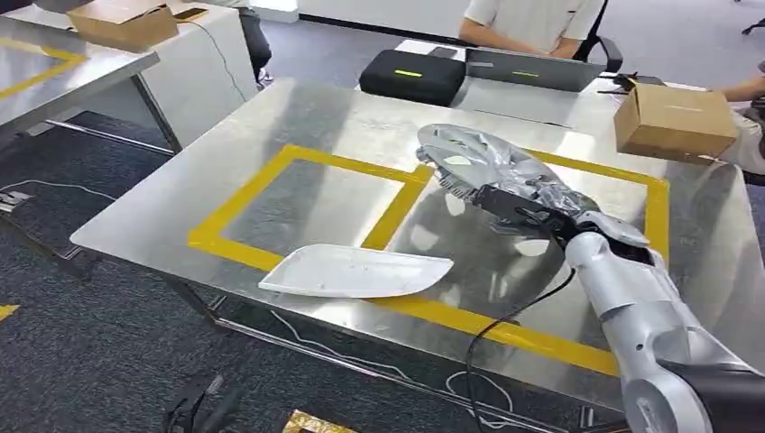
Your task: Take the parts from the cabinet and place them on the table.
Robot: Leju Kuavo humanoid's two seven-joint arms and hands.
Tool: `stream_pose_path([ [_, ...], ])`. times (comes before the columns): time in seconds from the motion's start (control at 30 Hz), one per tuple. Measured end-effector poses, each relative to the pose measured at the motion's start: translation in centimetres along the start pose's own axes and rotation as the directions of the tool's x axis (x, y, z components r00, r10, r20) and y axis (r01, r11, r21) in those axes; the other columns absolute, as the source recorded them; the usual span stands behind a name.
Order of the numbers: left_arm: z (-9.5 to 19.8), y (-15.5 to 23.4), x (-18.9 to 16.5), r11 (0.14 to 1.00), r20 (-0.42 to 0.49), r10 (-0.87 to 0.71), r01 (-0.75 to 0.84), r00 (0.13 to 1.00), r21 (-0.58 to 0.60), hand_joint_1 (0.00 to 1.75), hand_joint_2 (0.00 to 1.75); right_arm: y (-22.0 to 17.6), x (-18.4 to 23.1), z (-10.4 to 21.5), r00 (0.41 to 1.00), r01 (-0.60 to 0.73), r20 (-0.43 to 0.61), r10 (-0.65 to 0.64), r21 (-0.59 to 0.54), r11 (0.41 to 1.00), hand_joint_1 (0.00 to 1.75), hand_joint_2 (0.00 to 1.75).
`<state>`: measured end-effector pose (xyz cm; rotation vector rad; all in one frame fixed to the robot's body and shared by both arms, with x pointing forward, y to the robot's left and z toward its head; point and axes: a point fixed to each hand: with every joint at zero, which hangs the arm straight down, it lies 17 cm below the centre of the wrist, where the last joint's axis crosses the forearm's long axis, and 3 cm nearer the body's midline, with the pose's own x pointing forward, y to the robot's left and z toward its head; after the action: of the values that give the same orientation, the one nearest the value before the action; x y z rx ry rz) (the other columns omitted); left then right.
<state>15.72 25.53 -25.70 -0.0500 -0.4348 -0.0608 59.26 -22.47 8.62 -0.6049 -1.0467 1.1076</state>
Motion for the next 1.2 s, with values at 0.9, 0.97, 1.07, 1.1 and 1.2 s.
stream_pose_path([
  [0.9,0.8,0.0,-4.3,0.994,-0.072,0.108,-0.105,0.992,0.042,0.0,0.0,3.5,8.3,4.1,0.963,-0.028,0.263,0.066,-0.147,0.989,0.0,0.0],
  [0.97,0.9,0.0,-4.7,0.993,-0.077,0.111,-0.108,0.991,0.042,0.0,0.0,3.7,8.8,4.7,0.958,-0.029,0.277,0.072,-0.156,0.987,0.0,0.0],
  [1.07,1.0,0.0,-5.0,0.993,-0.081,0.112,-0.109,0.99,0.043,0.0,0.0,4.0,9.2,5.3,0.954,-0.031,0.289,0.078,-0.165,0.986,0.0,0.0],
  [1.1,1.0,-0.1,-5.0,0.993,-0.083,0.112,-0.109,0.99,0.043,0.0,0.0,4.0,9.3,5.4,0.953,-0.031,0.292,0.079,-0.168,0.985,0.0,0.0],
  [1.2,1.1,-0.1,-5.2,0.993,-0.085,0.113,-0.109,0.99,0.043,0.0,0.0,4.0,9.6,5.7,0.951,-0.031,0.299,0.082,-0.173,0.984,0.0,0.0],
])
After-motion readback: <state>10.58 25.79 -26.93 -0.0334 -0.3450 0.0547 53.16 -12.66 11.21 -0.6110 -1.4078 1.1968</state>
